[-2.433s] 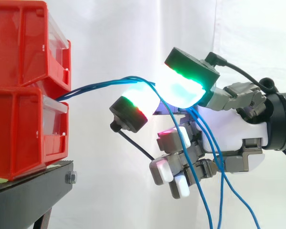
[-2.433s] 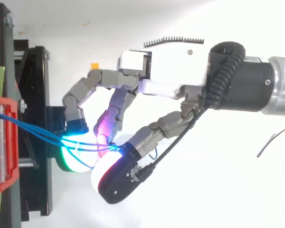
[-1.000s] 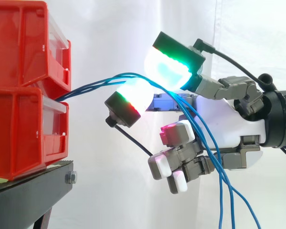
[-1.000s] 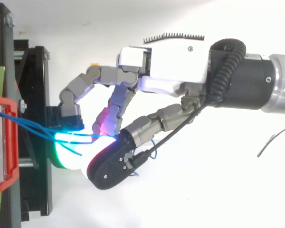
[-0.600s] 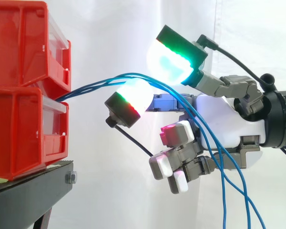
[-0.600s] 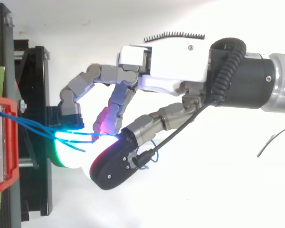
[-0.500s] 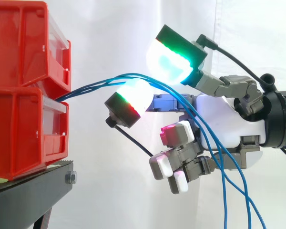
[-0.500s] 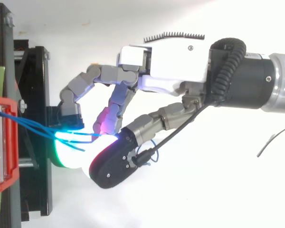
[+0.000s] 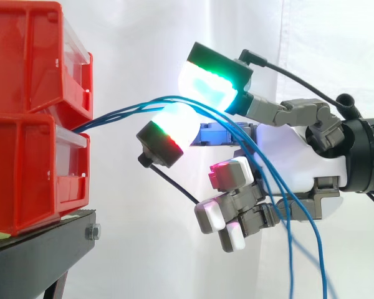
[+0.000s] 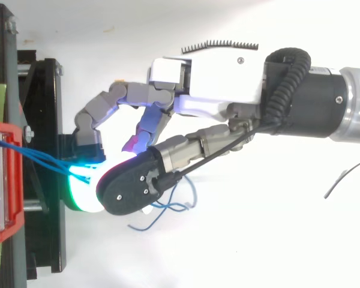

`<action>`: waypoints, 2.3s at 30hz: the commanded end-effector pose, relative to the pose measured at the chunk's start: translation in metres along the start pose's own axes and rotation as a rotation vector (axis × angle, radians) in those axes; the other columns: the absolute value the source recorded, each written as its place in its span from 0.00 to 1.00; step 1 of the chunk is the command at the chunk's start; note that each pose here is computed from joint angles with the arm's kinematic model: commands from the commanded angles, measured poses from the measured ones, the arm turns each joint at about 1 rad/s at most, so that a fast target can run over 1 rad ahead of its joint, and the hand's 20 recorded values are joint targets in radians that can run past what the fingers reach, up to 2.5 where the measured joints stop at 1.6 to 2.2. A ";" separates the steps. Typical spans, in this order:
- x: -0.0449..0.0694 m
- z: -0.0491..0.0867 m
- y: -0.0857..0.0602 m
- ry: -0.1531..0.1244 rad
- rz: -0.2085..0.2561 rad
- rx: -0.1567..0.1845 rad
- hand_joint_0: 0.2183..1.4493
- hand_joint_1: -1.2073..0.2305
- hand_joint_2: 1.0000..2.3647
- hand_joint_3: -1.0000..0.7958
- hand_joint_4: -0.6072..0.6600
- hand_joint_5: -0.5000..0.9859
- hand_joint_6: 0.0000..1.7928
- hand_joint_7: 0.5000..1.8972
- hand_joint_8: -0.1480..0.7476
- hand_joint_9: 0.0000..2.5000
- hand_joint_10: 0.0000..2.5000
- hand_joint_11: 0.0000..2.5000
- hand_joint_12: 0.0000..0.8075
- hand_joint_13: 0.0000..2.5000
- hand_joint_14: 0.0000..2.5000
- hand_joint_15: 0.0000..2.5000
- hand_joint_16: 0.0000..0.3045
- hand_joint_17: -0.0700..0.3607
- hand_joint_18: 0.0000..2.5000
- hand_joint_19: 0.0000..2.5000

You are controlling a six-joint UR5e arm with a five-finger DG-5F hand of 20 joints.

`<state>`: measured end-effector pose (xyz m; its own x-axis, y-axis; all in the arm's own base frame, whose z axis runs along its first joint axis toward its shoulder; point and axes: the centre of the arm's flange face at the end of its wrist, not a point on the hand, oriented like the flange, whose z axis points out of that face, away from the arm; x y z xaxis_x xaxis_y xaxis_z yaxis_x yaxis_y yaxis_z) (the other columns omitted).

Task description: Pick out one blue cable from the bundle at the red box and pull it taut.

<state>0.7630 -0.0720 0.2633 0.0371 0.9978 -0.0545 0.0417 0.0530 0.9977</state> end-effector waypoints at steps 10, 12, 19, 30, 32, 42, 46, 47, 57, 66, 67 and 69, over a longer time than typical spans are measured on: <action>0.001 0.000 0.000 0.001 -0.002 0.000 0.29 0.33 0.01 0.40 0.44 0.28 0.49 0.33 0.42 0.48 0.01 0.31 0.39 0.38 0.01 0.27 0.15 0.40 0.31 0.33; 0.001 0.000 0.001 0.001 -0.001 -0.002 0.30 0.32 0.01 0.39 0.45 0.27 0.49 0.33 0.42 0.48 0.01 0.31 0.39 0.38 0.01 0.27 0.15 0.40 0.31 0.32; 0.001 0.001 0.001 0.001 -0.001 -0.005 0.38 0.26 0.01 0.32 0.41 0.26 0.50 0.37 0.43 0.46 0.01 0.32 0.39 0.38 0.01 0.26 0.15 0.40 0.32 0.31; 0.001 0.000 0.001 0.001 -0.002 0.000 0.41 0.22 0.00 0.28 0.27 0.26 0.53 0.38 0.42 0.48 0.01 0.33 0.37 0.39 0.01 0.26 0.14 0.38 0.33 0.30; 0.001 0.000 0.001 0.001 -0.002 0.000 0.39 0.22 0.00 0.28 0.29 0.27 0.53 0.37 0.41 0.48 0.01 0.33 0.37 0.39 0.01 0.26 0.14 0.38 0.33 0.30; 0.000 0.000 -0.001 0.006 0.000 0.001 0.27 0.22 0.00 0.28 0.34 0.28 0.52 0.34 0.43 0.50 0.01 0.32 0.38 0.40 0.01 0.27 0.14 0.39 0.33 0.31; 0.001 0.000 0.001 0.010 0.000 -0.002 0.22 0.24 0.00 0.28 0.35 0.29 0.52 0.32 0.43 0.52 0.01 0.31 0.39 0.40 0.01 0.26 0.16 0.41 0.34 0.31; 0.000 0.000 0.000 0.010 0.000 0.001 0.20 0.24 0.00 0.28 0.36 0.30 0.51 0.30 0.43 0.52 0.01 0.31 0.40 0.41 0.01 0.26 0.16 0.42 0.35 0.30; 0.001 0.000 0.001 0.010 0.000 -0.002 0.16 0.36 0.00 0.28 0.38 0.30 0.48 0.24 0.44 0.50 0.01 0.30 0.42 0.41 0.01 0.25 0.19 0.46 0.36 0.30; 0.001 0.000 0.000 0.012 0.000 -0.001 0.22 0.49 0.00 0.28 0.37 0.29 0.47 0.25 0.42 0.50 0.01 0.30 0.40 0.40 0.01 0.26 0.16 0.42 0.34 0.32; 0.001 0.000 0.002 0.011 0.000 -0.004 0.24 0.50 0.00 0.28 0.36 0.29 0.47 0.26 0.41 0.49 0.01 0.30 0.39 0.40 0.01 0.27 0.16 0.41 0.33 0.32; 0.001 0.001 0.001 0.011 -0.001 -0.004 0.27 0.51 0.00 0.28 0.35 0.29 0.47 0.26 0.40 0.49 0.01 0.30 0.38 0.40 0.01 0.27 0.15 0.40 0.33 0.32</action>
<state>0.7636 -0.0713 0.2648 0.0259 0.9982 -0.0541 0.0383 0.0531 0.9979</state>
